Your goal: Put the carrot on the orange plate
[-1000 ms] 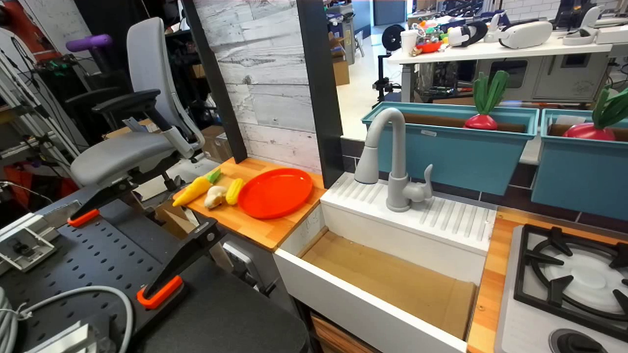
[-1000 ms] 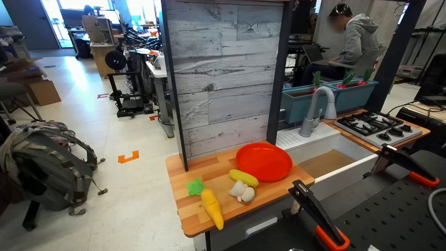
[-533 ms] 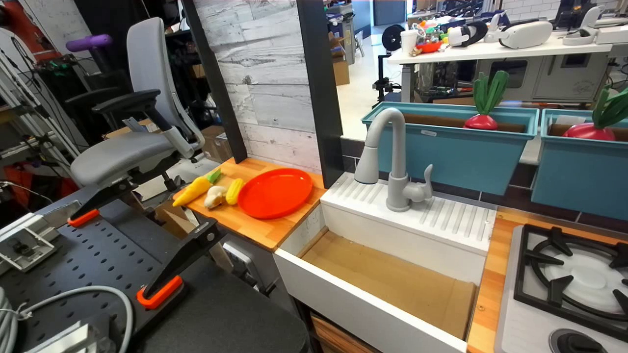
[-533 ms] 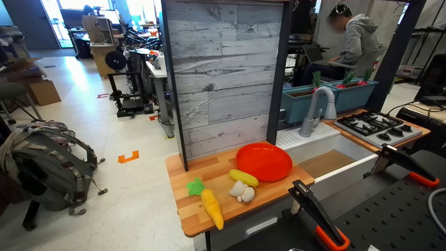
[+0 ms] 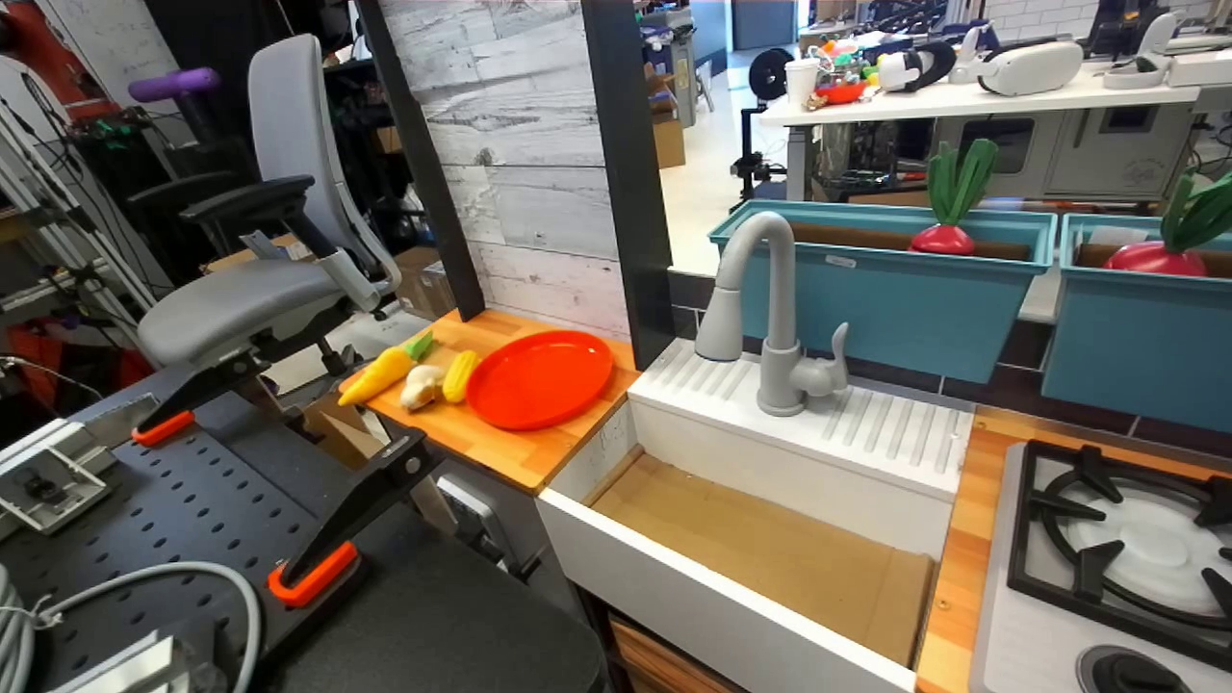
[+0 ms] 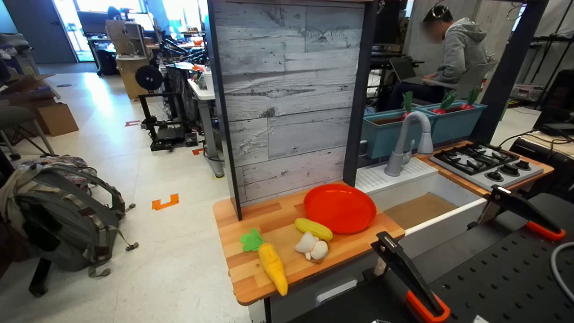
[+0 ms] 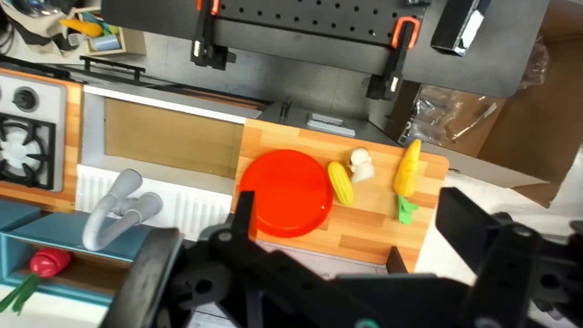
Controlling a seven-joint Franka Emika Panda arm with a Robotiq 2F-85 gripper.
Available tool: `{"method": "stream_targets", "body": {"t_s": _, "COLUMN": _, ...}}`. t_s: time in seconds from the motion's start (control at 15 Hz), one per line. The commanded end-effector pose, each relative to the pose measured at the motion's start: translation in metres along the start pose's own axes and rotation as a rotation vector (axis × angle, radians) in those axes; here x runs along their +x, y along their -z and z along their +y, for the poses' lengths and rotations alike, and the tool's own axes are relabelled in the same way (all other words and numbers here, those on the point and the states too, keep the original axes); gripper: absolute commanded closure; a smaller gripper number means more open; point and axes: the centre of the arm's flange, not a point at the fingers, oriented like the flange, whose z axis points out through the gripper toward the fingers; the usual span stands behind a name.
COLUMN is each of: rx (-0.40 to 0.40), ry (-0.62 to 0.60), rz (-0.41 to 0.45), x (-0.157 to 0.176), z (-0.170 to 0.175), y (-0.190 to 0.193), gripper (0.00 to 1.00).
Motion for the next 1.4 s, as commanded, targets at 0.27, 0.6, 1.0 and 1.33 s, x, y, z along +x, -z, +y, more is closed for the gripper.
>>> {"method": "stream_targets", "body": {"t_s": 0.27, "rx": 0.170, "ry": 0.071, "rz": 0.050, "x": 0.065, "z": -0.050, "y": -0.114, "gripper": 0.00}}
{"method": "stream_targets", "body": {"t_s": 0.6, "rx": 0.185, "ry": 0.098, "rz": 0.004, "x": 0.096, "z": -0.083, "y": -0.199, "gripper": 0.00}}
{"method": "stream_targets", "body": {"t_s": 1.0, "rx": 0.226, "ry": 0.057, "rz": -0.003, "x": 0.136, "z": -0.110, "y": -0.276, "gripper": 0.00}}
{"method": "stream_targets", "body": {"t_s": 1.33, "rx": 0.227, "ry": 0.056, "rz": -0.054, "x": 0.163, "z": -0.136, "y": -0.328, "gripper": 0.00}}
